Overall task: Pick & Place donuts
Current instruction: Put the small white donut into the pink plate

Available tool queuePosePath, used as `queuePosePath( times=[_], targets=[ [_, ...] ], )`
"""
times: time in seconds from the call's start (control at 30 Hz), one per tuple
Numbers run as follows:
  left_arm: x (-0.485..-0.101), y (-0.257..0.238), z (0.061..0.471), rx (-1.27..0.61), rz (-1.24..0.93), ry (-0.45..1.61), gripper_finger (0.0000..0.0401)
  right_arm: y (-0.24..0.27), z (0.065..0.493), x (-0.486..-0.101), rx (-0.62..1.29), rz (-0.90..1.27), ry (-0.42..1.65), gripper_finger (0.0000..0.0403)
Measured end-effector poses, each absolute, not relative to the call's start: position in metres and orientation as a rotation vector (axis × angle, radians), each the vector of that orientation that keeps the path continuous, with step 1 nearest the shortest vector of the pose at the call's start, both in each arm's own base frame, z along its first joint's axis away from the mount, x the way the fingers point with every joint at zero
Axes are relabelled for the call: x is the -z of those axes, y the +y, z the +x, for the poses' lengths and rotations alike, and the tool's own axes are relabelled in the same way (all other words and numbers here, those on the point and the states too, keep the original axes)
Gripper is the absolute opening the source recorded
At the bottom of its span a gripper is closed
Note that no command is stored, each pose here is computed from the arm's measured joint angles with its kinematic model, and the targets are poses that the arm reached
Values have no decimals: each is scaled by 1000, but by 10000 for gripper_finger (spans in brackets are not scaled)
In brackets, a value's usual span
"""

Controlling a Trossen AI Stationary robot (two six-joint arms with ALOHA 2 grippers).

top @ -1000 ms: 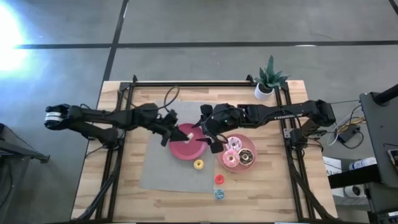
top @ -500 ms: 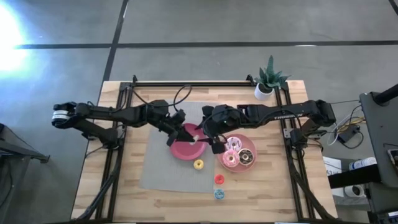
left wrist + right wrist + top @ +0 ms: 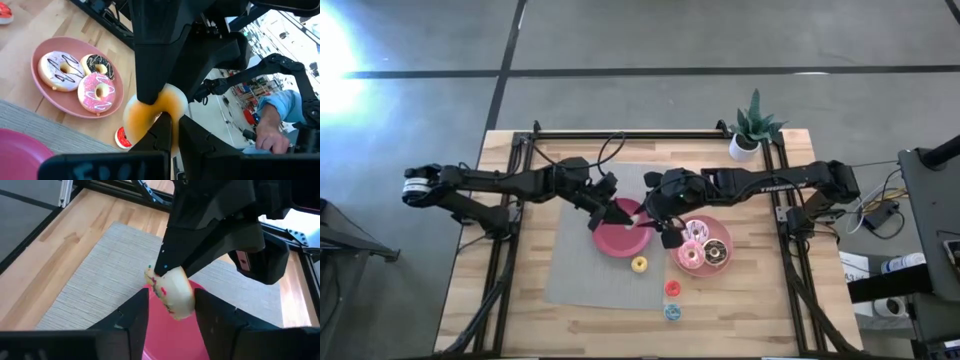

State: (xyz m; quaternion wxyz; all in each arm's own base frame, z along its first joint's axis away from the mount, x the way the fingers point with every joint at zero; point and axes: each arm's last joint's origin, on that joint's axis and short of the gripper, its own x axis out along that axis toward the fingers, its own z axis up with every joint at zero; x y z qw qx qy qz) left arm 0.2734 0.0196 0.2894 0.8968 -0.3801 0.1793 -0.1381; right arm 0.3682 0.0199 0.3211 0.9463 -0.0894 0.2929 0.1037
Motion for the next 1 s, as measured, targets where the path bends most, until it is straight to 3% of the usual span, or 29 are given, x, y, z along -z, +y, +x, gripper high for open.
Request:
queuePosePath(
  times=[0.3,0.47,0.73,1.0],
  targets=[
    [-288,21,274,229,-781,360,2,19,368,-320,-185,-102,610,61],
    [-284,24,272,114,-793,376,45,16,366,-314,-146,-5,661,25],
    [-278,24,255,-54,-757,490,140,5,363,-282,-21,281,763,19],
    [-302,7,215,-202,-598,431,150,-3,398,-220,88,691,851,23]
  ],
)
